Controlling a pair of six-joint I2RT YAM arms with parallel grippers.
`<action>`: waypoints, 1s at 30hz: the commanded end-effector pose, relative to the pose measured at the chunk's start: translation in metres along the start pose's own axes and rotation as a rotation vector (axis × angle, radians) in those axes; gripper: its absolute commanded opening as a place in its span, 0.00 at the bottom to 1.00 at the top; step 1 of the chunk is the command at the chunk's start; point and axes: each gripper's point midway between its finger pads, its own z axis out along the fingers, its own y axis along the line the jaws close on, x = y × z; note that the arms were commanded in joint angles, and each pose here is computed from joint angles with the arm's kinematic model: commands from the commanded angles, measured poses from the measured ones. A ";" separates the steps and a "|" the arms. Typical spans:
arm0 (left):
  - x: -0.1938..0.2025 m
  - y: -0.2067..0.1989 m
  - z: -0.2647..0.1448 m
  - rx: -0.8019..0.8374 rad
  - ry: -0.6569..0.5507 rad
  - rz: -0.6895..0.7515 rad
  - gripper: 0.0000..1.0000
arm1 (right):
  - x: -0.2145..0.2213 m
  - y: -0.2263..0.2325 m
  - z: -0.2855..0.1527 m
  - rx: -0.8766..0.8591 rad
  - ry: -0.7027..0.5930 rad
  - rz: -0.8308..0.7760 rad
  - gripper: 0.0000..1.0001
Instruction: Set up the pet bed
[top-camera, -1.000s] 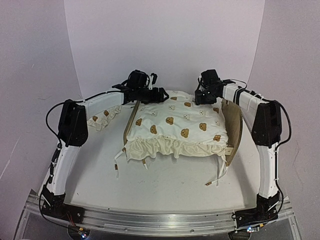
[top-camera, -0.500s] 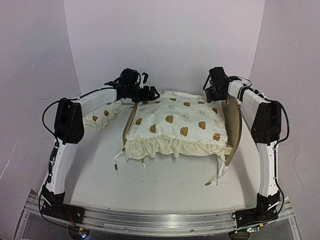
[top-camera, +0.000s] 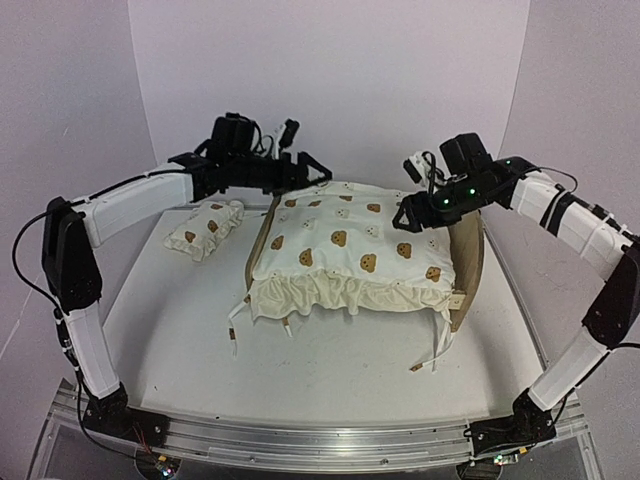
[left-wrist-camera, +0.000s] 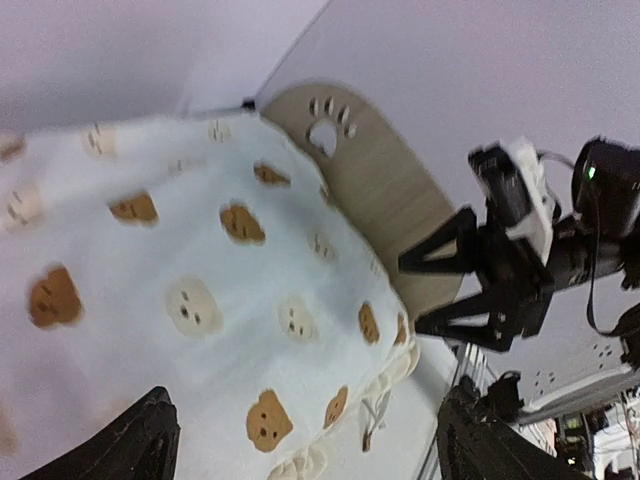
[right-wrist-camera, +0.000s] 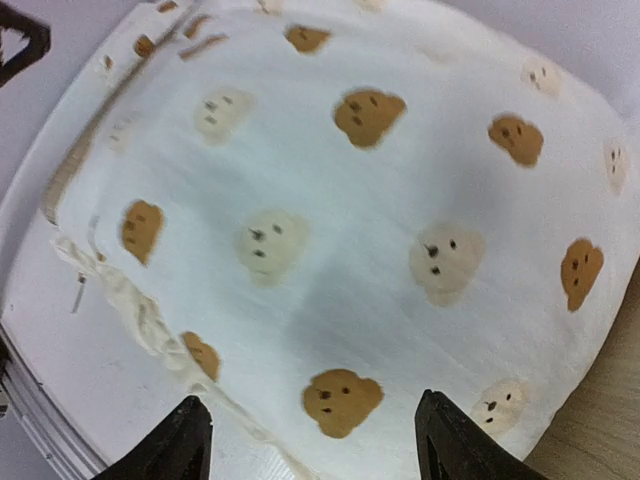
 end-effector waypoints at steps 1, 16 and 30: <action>0.087 0.042 0.044 -0.058 0.146 -0.124 0.89 | 0.039 -0.045 0.033 0.146 0.078 0.055 0.70; 0.051 0.033 -0.069 -0.338 0.074 0.113 0.94 | 0.061 -0.068 -0.040 0.402 0.092 0.084 0.70; 0.047 0.311 -0.250 -1.237 -0.395 -0.565 0.99 | -0.013 0.013 -0.087 -0.004 -0.210 0.023 0.85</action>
